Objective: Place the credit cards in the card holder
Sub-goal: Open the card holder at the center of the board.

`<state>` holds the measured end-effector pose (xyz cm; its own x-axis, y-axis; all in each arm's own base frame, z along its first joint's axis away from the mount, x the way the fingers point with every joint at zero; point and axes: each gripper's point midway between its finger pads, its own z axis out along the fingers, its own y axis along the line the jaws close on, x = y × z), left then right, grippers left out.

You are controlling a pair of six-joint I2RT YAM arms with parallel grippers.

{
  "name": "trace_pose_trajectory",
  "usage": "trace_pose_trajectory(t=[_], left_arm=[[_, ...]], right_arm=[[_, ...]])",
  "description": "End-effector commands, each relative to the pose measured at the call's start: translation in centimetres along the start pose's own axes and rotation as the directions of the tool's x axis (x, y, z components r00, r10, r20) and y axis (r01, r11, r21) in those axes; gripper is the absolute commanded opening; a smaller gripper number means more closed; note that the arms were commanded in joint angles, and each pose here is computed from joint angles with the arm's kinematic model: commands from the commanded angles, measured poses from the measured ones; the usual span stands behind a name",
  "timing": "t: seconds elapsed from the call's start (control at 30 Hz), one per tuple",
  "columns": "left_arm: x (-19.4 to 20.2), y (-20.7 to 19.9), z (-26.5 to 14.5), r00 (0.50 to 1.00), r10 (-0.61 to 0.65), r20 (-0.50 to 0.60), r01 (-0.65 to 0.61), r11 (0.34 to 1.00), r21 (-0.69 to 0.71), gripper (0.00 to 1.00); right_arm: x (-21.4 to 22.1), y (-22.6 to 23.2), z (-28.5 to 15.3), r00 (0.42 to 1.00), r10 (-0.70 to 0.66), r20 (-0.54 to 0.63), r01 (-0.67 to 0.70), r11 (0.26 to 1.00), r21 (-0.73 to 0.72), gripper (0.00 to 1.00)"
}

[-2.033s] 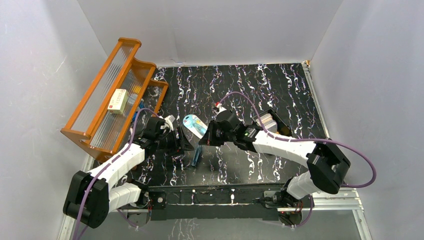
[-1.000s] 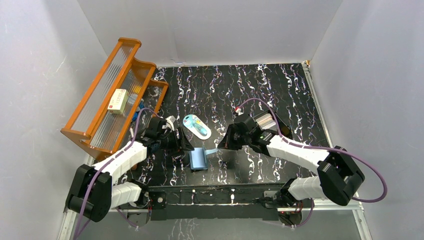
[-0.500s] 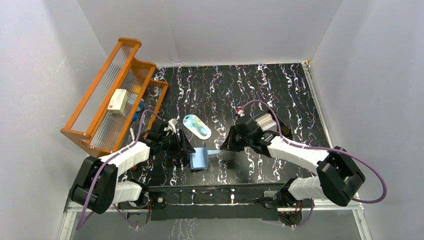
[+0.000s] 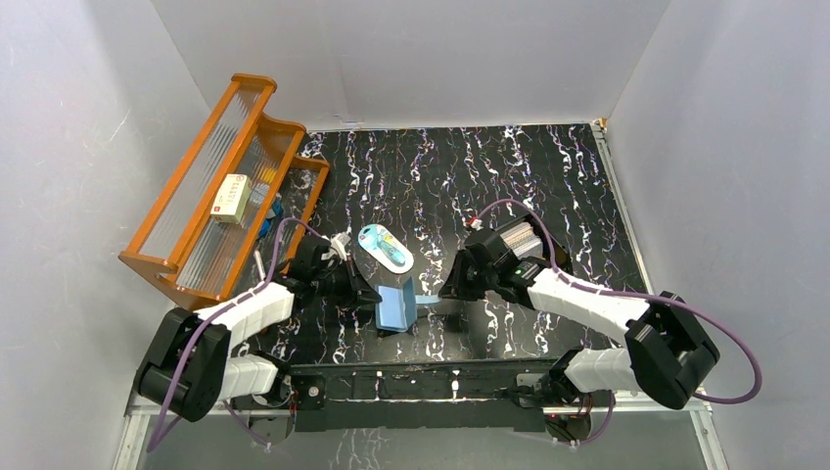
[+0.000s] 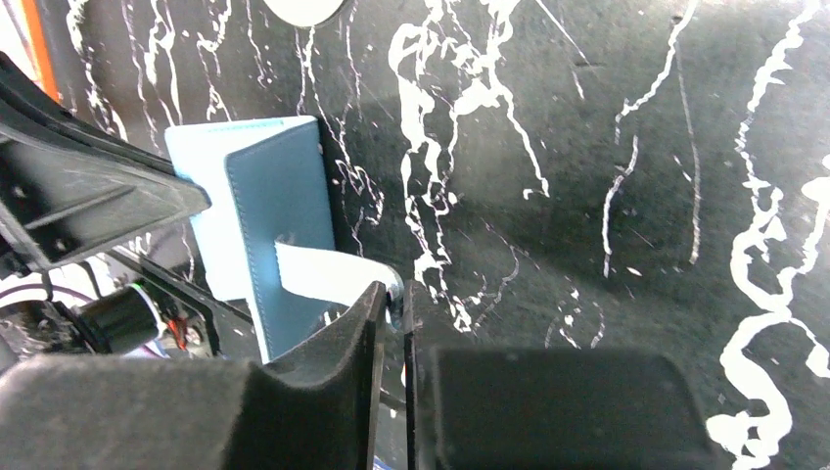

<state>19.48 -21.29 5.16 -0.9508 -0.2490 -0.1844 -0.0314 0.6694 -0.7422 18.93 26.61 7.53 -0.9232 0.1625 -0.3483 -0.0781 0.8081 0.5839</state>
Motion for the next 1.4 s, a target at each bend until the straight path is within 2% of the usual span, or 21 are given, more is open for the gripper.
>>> trace_pose_trajectory(t=[0.0, 0.07, 0.17, 0.37, 0.6, 0.73, 1.03, 1.17, 1.37], left_arm=[[-0.4, -2.9, -1.0, 0.999, 0.036, 0.018, -0.037, 0.995, 0.097, 0.0], [-0.5, -3.3, -1.3, 0.999, 0.042, 0.023, -0.044, 0.994, 0.096, 0.0], [-0.6, -3.6, -1.5, 0.998, 0.055, 0.032, -0.058, 0.994, 0.09, 0.0], [-0.3, -3.8, -1.1, 0.998, 0.066, 0.023, -0.067, 0.996, 0.059, 0.0], [-0.1, -4.5, -0.6, 0.994, 0.108, 0.005, -0.108, 0.994, 0.007, 0.0], [-0.2, -4.9, -0.9, 0.994, 0.108, 0.014, -0.108, 0.994, 0.005, 0.0], [1.3, -3.0, -0.3, 0.997, 0.079, -0.023, -0.079, 0.997, -0.012, 0.0], [1.9, -1.8, -0.1, 0.997, 0.074, -0.033, -0.075, 0.997, -0.033, 0.0], [2.4, 0.3, -0.2, 0.996, 0.084, -0.041, -0.088, 0.99, -0.112, 0.0]], right_arm=[[-1.9, 1.6, -2.5, 0.999, -0.023, 0.044, 0.023, 1.0, 0.01, 0.26], [-2.4, 3.0, -3.6, 0.998, -0.031, 0.045, 0.032, 0.999, -0.018, 0.34], [-2.6, 5.7, -4.7, 0.998, -0.04, 0.043, 0.044, 0.994, -0.1, 0.41], [-1.8, 11.1, -4.9, 0.995, -0.078, 0.056, 0.089, 0.969, -0.232, 0.42], [1.3, 16.0, -1.6, 0.985, -0.172, -0.012, 0.163, 0.949, -0.269, 0.42], [1.9, 13.6, 1.1, 0.983, -0.181, -0.04, 0.173, 0.975, -0.142, 0.41], [2.1, 5.3, 3.5, 0.979, -0.2, -0.051, 0.204, 0.974, 0.1, 0.37], [2.9, 1.7, 3.9, 0.983, -0.174, -0.067, 0.182, 0.972, 0.149, 0.35], [4.4, -0.9, 4.3, 0.981, -0.169, -0.095, 0.183, 0.967, 0.178, 0.35]])
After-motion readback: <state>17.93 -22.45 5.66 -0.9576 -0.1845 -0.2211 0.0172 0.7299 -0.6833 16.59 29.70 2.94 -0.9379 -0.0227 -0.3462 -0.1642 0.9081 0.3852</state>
